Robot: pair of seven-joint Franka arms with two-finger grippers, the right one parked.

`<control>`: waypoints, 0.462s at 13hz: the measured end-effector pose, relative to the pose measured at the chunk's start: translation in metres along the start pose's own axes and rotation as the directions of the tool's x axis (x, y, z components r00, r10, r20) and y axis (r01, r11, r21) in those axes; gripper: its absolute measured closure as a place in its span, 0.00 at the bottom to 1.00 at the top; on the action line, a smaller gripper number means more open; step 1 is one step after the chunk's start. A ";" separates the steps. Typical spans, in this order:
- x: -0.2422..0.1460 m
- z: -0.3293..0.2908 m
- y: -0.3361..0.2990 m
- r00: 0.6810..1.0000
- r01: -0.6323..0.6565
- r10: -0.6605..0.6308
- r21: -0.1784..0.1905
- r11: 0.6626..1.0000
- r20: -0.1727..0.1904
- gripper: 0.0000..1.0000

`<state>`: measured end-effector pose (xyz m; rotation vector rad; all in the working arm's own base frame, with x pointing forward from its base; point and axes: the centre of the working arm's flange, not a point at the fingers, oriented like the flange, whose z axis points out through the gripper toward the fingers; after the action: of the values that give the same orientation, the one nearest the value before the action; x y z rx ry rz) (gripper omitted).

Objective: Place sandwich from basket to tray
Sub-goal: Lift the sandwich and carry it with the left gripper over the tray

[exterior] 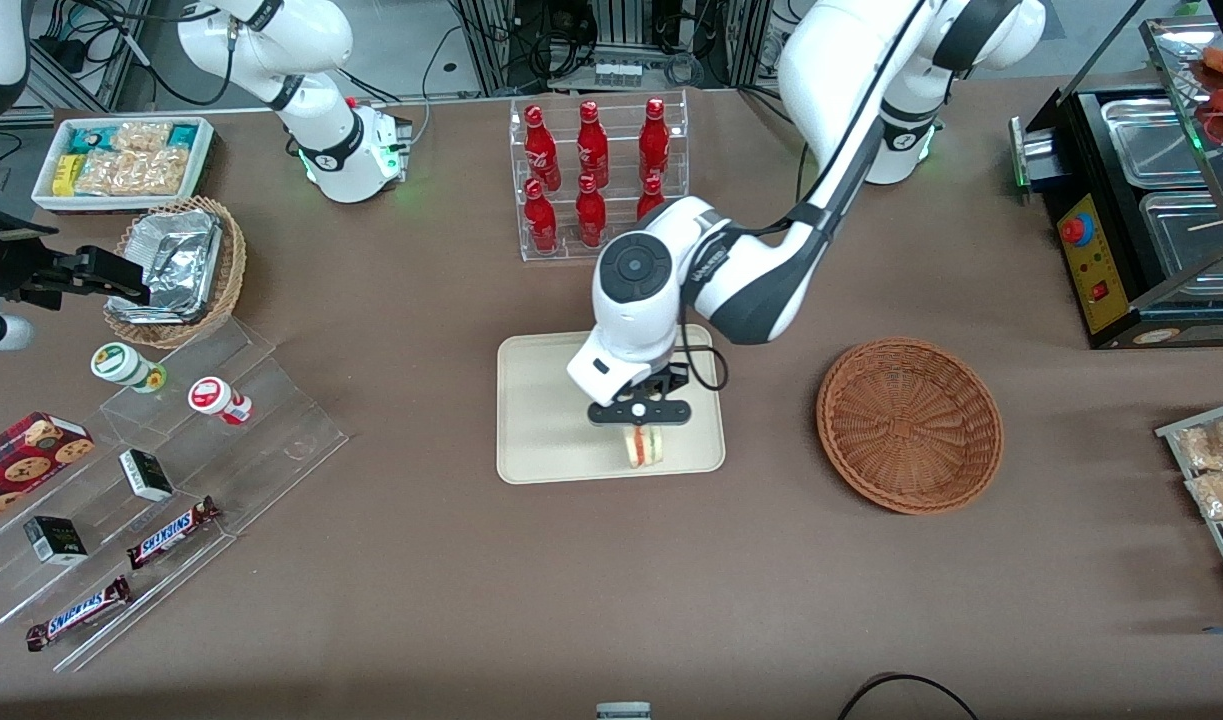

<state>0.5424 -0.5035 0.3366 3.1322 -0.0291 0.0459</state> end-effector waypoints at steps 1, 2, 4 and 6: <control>-0.004 0.010 0.008 1.000 -0.012 0.012 -0.006 1.000 -0.004 0.82; -0.009 0.021 0.016 1.000 -0.024 0.024 -0.009 1.000 -0.003 0.82; -0.021 0.045 0.028 0.999 -0.045 0.045 0.002 0.999 0.013 0.82; -0.027 0.065 0.031 0.998 -0.053 0.052 0.017 0.998 0.033 0.82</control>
<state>0.5168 -0.5350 0.2706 3.1494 -0.1115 -0.0040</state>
